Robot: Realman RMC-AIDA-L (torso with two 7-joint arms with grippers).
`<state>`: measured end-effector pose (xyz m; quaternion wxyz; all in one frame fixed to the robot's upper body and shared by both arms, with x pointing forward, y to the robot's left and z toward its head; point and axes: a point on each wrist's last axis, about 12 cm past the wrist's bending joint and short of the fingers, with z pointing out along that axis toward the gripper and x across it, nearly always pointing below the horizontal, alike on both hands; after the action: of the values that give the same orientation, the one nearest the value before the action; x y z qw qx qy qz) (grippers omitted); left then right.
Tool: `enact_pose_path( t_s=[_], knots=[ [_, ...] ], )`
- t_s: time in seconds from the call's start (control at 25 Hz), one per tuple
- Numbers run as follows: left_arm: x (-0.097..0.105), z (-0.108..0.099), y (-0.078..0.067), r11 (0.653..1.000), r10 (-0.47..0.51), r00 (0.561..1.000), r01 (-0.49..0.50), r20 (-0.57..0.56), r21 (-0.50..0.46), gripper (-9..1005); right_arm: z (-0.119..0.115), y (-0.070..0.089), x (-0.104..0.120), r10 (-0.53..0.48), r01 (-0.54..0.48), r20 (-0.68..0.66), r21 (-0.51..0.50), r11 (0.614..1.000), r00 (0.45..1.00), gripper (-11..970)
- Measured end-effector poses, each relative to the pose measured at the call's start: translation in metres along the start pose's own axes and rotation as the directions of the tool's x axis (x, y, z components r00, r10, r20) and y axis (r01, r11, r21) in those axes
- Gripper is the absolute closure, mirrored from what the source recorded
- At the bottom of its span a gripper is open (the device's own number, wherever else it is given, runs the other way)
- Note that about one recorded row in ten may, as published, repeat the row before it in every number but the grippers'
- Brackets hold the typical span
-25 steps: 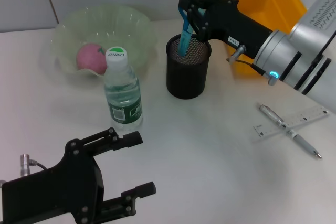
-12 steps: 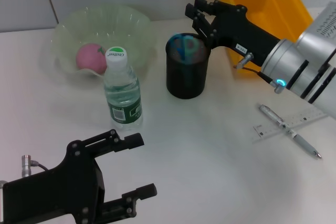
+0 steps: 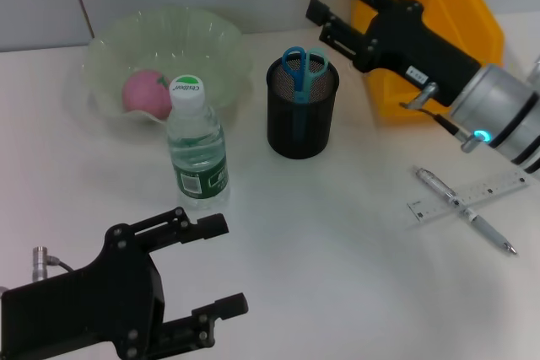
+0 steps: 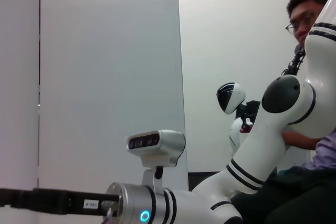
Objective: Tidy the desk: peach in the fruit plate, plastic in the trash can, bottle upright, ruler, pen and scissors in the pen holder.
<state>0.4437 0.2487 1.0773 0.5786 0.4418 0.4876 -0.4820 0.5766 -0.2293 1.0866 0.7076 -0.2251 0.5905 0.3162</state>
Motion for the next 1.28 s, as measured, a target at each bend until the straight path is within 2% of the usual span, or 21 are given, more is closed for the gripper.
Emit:
enact_pose_path(
  t_s=[0.28, 0.4, 0.48, 0.6, 0.68, 0.8, 0.96, 1.12, 1.28],
  knots=[
    [-0.002, 0.0, 0.001, 1.0, 0.0, 1.0, 0.0, 0.004, 0.008, 301, -0.012, -0.01, -0.016, 0.032, -0.032, 0.067, -0.011, 0.999, 0.997, 285],
    [-0.002, 0.0, 0.001, 1.0, -0.007, 1.0, 0.007, 0.003, 0.01, 301, -0.017, -0.018, -0.029, 0.056, -0.052, 0.064, -0.053, 0.997, 0.996, 124],
    [-0.002, -0.001, 0.002, 1.0, -0.013, 1.0, 0.013, -0.002, 0.012, 301, -0.02, -0.027, -0.042, 0.07, -0.069, 0.006, -0.111, 0.991, 0.998, 124],
    [-0.002, -0.003, 0.003, 0.999, -0.03, 0.999, 0.03, -0.018, 0.017, 301, -0.019, -0.04, -0.075, 0.075, -0.126, -0.212, -0.24, 0.962, 0.974, 124],
    [-0.001, -0.003, 0.003, 0.999, -0.038, 0.999, 0.039, -0.028, 0.02, 301, -0.019, -0.044, -0.099, 0.013, -0.127, -0.352, -0.303, 0.945, 0.936, 124],
    [-0.001, -0.005, 0.004, 0.999, -0.042, 0.998, 0.043, -0.044, 0.018, 301, -0.02, -0.047, -0.143, -0.195, -0.067, -0.54, -0.428, 0.901, 0.818, 124],
    [0.001, -0.005, 0.004, 0.999, -0.048, 0.997, 0.049, -0.054, 0.014, 301, -0.014, -0.035, -0.189, -0.461, 0.013, -0.675, -0.556, 0.831, 0.576, 124],
    [0.003, -0.005, 0.006, 0.998, -0.069, 0.995, 0.069, -0.072, -0.002, 301, 0.002, -0.01, -0.195, -0.623, 0.12, -0.715, -0.622, 0.774, 0.318, 124],
    [0.004, -0.006, 0.008, 0.996, -0.092, 0.993, 0.09, -0.074, -0.028, 301, 0.015, 0.021, -0.182, -0.745, 0.194, -0.645, -0.72, 0.667, 0.168, 124]
  ],
)
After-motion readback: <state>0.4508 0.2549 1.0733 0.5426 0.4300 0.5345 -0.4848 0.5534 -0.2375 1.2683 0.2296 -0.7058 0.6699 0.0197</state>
